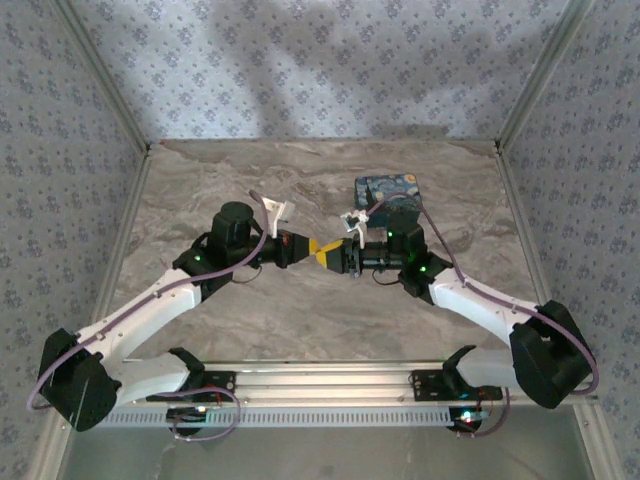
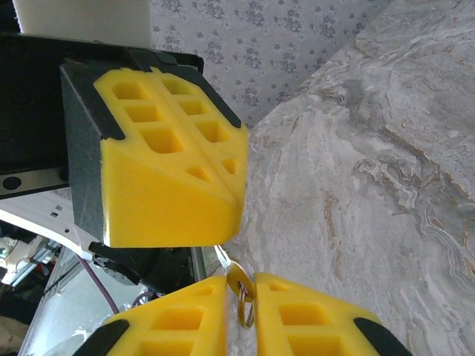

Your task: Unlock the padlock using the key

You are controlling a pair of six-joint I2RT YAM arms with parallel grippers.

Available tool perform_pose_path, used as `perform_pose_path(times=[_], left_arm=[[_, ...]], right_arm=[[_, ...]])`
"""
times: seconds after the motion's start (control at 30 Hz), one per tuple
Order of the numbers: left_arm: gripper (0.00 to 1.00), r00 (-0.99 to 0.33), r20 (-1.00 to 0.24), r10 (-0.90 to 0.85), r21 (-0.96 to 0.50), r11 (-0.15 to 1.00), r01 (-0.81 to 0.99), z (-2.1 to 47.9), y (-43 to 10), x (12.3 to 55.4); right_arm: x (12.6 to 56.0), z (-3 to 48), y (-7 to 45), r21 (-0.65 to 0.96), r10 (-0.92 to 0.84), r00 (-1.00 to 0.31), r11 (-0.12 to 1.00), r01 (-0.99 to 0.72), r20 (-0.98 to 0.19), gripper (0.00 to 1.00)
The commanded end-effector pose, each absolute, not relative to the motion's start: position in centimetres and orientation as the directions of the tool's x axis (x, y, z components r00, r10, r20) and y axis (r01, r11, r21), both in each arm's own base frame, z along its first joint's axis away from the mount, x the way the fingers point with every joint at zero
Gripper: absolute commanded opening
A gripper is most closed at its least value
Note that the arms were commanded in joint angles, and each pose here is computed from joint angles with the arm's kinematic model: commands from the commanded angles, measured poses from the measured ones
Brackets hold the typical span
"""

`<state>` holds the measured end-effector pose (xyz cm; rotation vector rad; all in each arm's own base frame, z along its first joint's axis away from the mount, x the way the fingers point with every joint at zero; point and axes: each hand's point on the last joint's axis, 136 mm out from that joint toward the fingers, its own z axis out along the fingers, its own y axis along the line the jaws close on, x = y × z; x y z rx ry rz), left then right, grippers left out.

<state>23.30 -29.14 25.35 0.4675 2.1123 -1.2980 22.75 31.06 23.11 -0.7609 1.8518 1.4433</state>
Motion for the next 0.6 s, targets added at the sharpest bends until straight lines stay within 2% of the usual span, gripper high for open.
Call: perform_pose_path(times=[0.0, 0.2, 0.3, 0.43, 0.57], left_arm=[[0.00, -0.716, -0.697, -0.025, -0.655, 0.428, 0.623, 27.5, -29.2, 23.3], [0.00, -0.714, -0.699, -0.031, -0.650, 0.444, 0.617, 27.5, -29.0, 23.7], [0.00, -0.710, -0.703, -0.040, -0.648, 0.449, 0.615, 27.7, -28.8, 24.1], [0.19, -0.700, -0.712, -0.051, -0.638, 0.464, 0.615, 28.4, -28.7, 24.8], [0.44, -0.694, -0.718, -0.055, -0.612, 0.525, 0.591, 28.2, -28.6, 26.4]], right_arm=[[22.7, 24.3, 31.2, 0.568, -0.042, -0.588, 0.210, -0.796, -0.808, 0.13], [22.6, 23.8, 30.6, 0.565, -0.055, -0.591, 0.238, -0.790, -0.805, 0.01], [22.6, 23.5, 30.1, 0.562, -0.051, -0.592, 0.261, -0.785, -0.804, 0.00], [23.1, 22.8, 28.8, 0.562, -0.045, -0.607, 0.330, -0.758, -0.793, 0.00], [24.4, 21.4, 26.1, 0.559, -0.018, -0.638, 0.464, -0.687, -0.769, 0.00]])
